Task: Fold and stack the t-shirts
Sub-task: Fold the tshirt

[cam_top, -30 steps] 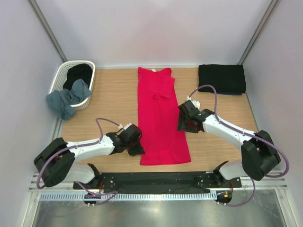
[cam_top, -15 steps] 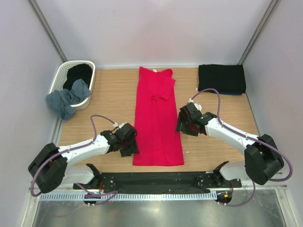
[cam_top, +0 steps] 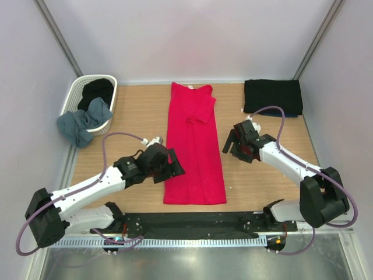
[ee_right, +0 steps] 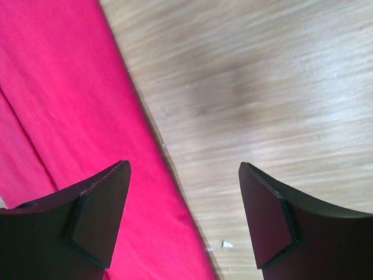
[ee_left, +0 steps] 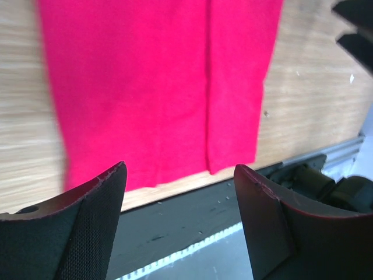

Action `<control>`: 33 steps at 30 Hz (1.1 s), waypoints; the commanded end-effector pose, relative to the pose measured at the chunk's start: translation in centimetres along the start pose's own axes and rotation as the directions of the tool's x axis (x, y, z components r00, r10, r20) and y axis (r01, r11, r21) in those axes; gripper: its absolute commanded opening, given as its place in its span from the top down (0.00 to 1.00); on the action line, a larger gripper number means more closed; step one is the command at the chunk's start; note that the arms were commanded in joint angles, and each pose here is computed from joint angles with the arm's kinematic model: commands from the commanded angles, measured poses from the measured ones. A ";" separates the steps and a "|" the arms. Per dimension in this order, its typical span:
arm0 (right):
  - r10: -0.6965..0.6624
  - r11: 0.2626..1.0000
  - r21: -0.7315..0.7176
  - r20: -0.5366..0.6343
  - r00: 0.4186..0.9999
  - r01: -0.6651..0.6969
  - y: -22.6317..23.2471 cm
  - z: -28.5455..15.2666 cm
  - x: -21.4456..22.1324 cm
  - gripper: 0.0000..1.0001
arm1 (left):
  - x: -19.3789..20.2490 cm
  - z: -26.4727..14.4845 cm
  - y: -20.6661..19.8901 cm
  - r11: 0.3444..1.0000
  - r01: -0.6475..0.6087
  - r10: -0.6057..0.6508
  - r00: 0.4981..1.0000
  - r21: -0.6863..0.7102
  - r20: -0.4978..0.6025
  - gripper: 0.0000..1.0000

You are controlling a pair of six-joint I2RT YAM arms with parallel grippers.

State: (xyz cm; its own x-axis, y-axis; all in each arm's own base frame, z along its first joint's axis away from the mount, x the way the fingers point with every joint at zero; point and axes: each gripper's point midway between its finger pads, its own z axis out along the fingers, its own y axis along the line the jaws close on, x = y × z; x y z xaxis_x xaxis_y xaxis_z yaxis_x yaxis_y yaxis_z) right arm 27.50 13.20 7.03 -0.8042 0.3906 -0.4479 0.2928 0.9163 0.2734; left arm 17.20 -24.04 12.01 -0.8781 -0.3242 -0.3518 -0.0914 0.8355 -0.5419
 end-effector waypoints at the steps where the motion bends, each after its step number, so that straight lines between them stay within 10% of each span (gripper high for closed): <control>1: 0.035 0.995 -0.092 0.058 0.998 -0.030 1.4 -0.5 -1.9 0.19 | 0.9 1.1 -4.3 0.990 0.057 -0.059 0.998 0.130 0.016 0.24; 33: 0.054 0.996 -0.080 0.171 0.984 -0.041 -3.0 -3.4 -3.4 0.08 | 12.7 9.6 -8.0 0.987 0.162 -0.159 0.979 0.007 -0.130 0.45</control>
State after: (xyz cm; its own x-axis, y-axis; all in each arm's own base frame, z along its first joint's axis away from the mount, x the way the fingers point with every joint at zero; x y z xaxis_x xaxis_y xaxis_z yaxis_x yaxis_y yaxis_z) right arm 27.18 9.10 10.02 -0.7012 0.4627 -0.5424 0.3037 0.8822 0.3599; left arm 10.54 -38.15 3.58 -0.9244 -0.3531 -0.1442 -0.2118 0.7897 -0.5758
